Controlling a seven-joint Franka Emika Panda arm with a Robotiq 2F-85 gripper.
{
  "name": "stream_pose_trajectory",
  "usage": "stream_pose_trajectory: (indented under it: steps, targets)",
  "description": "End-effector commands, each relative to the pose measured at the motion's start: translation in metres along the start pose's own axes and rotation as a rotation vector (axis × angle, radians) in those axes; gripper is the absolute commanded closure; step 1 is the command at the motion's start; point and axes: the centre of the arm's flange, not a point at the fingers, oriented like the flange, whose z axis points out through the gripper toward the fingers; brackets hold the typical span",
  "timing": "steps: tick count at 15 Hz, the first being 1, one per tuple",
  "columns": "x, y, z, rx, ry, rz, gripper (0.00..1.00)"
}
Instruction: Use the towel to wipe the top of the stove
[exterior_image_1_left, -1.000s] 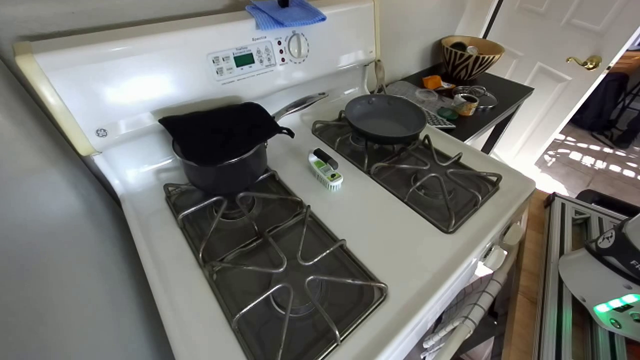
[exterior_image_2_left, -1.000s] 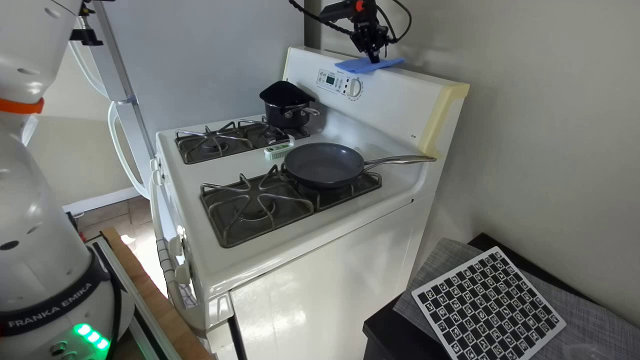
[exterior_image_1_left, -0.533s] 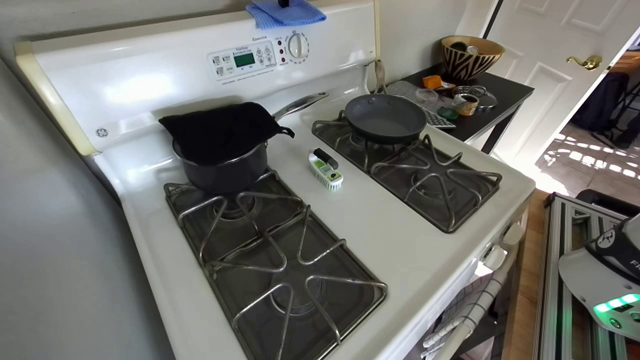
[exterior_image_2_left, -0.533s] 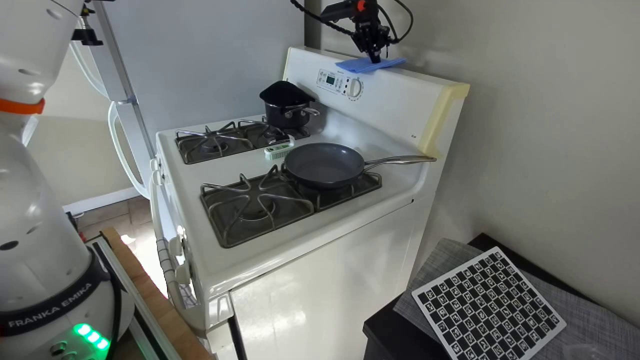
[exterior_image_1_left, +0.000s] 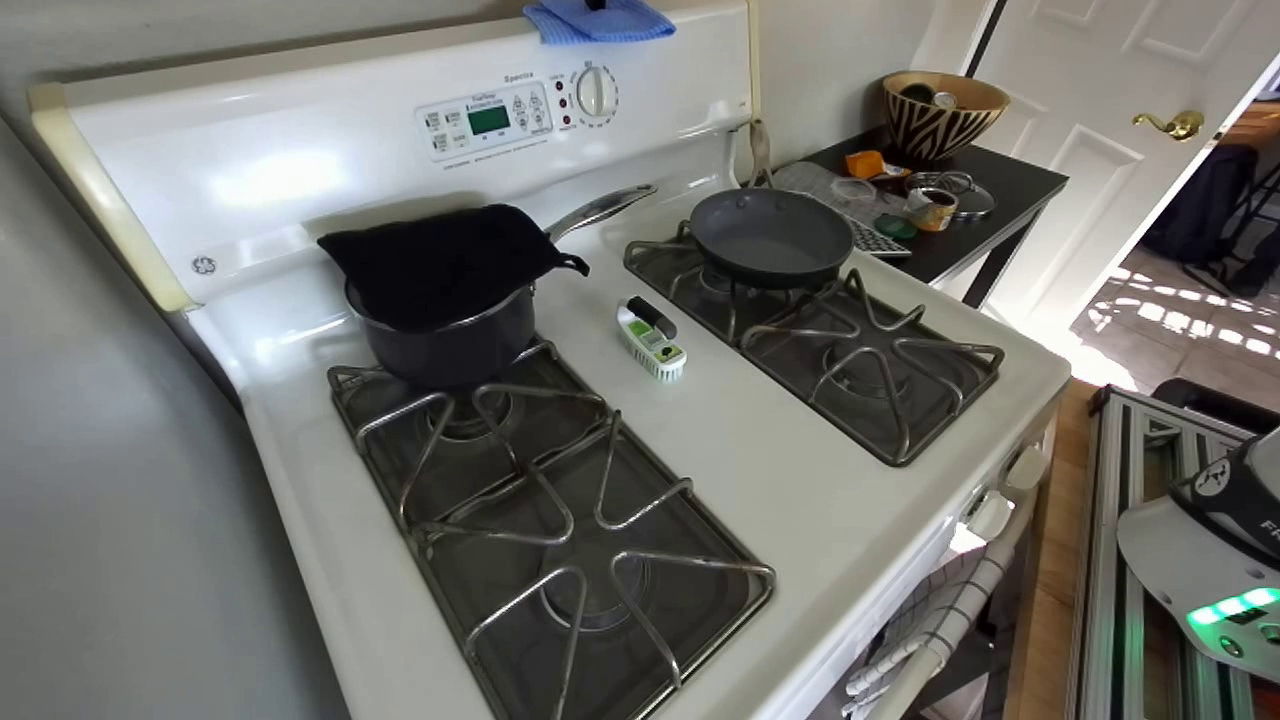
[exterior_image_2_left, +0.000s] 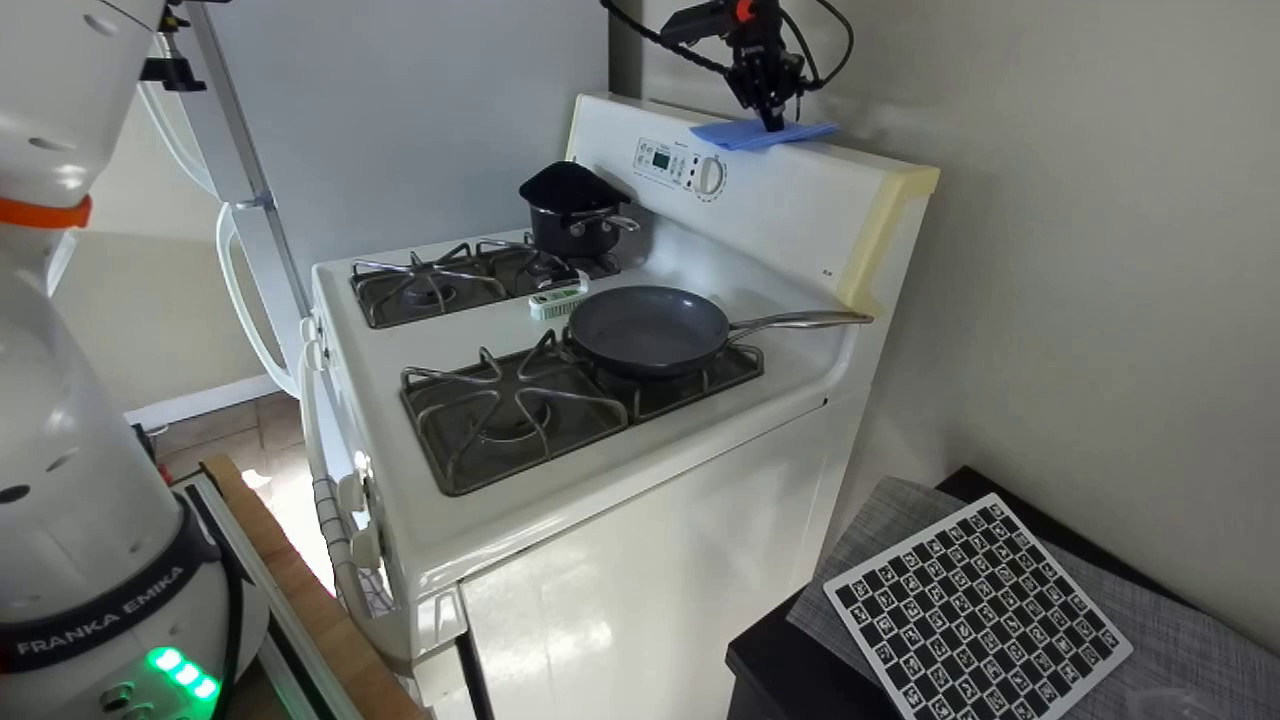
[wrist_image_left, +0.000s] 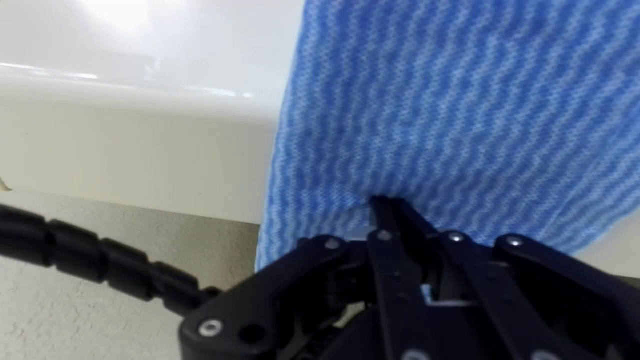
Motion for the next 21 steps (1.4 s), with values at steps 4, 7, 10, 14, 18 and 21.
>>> stream_pose_trajectory:
  steps: [4, 7, 10, 14, 18, 21]
  targets:
    - [-0.033, 0.046, 0.019, -0.052, -0.085, 0.053, 1.0]
    - [-0.038, 0.063, 0.019, -0.069, -0.095, 0.077, 1.0]
    - [-0.039, 0.077, 0.02, -0.08, -0.1, 0.102, 1.0]
    - [-0.029, 0.092, 0.028, -0.085, -0.097, 0.134, 1.0]
    - [-0.028, 0.095, 0.03, -0.091, -0.1, 0.143, 1.0]
    - [-0.028, 0.098, 0.031, -0.094, -0.102, 0.147, 1.0]
